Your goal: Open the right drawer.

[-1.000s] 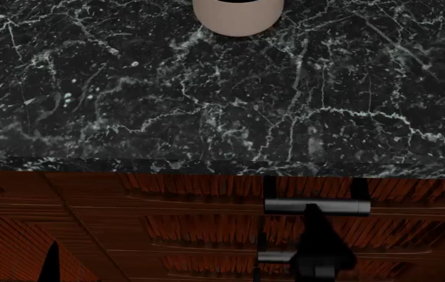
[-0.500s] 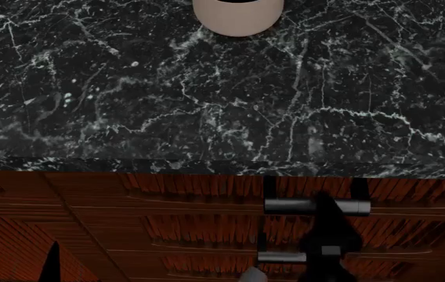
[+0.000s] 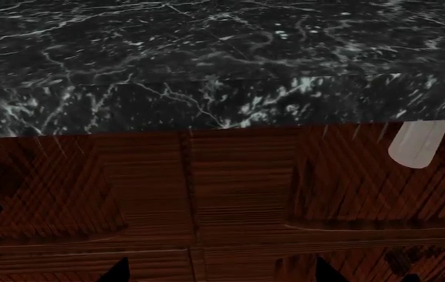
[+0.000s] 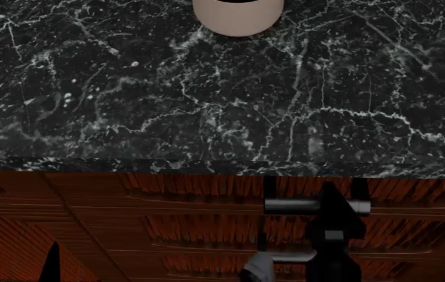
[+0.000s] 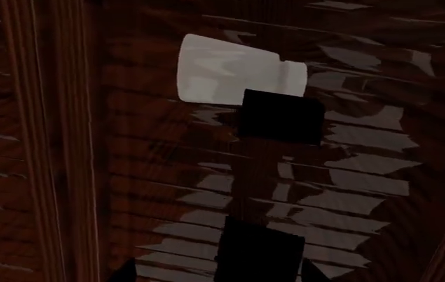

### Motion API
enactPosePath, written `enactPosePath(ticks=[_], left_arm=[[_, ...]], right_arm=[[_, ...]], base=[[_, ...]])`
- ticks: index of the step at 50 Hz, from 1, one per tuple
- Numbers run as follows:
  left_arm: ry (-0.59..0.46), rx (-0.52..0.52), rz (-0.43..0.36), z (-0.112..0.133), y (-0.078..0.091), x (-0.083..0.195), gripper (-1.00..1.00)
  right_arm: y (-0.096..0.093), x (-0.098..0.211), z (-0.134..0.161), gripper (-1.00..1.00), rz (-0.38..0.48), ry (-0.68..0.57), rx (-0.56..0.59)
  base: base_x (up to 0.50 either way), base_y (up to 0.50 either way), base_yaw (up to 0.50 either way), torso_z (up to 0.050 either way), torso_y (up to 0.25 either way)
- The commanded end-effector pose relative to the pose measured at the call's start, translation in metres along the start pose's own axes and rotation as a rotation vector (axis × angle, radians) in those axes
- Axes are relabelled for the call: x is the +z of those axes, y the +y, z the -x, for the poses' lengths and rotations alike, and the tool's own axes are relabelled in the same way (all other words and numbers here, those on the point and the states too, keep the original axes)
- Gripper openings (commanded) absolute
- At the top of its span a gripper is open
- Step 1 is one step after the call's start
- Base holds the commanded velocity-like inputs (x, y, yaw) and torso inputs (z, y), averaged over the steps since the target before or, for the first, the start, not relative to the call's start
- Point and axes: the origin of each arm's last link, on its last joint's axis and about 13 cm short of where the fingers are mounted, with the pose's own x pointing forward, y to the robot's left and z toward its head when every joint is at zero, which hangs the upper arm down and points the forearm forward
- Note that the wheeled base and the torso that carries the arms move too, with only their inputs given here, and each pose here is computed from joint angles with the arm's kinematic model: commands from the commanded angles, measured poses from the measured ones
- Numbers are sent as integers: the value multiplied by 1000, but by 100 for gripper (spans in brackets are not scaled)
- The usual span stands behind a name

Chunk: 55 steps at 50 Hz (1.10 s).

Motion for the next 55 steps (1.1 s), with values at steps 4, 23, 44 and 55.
enactPosePath(ticks=[4, 23, 44, 55], left_arm=[[-8, -2, 14, 0, 0, -1, 100], [-7, -1, 14, 0, 0, 0, 100], [-7, -1, 10, 0, 0, 0, 100], [-9, 1, 12, 0, 0, -1, 100]], right_arm=[[7, 1, -4, -100, -6, 3, 11], [-4, 1, 12, -100, 24, -49, -20], [-24, 5, 39, -100, 75, -130, -76], [-31, 6, 50, -100, 74, -138, -97]], base=[[3, 0, 1, 0, 0], [1, 0, 1, 0, -1], [-1, 0, 1, 0, 0], [-1, 3, 3, 0, 0]])
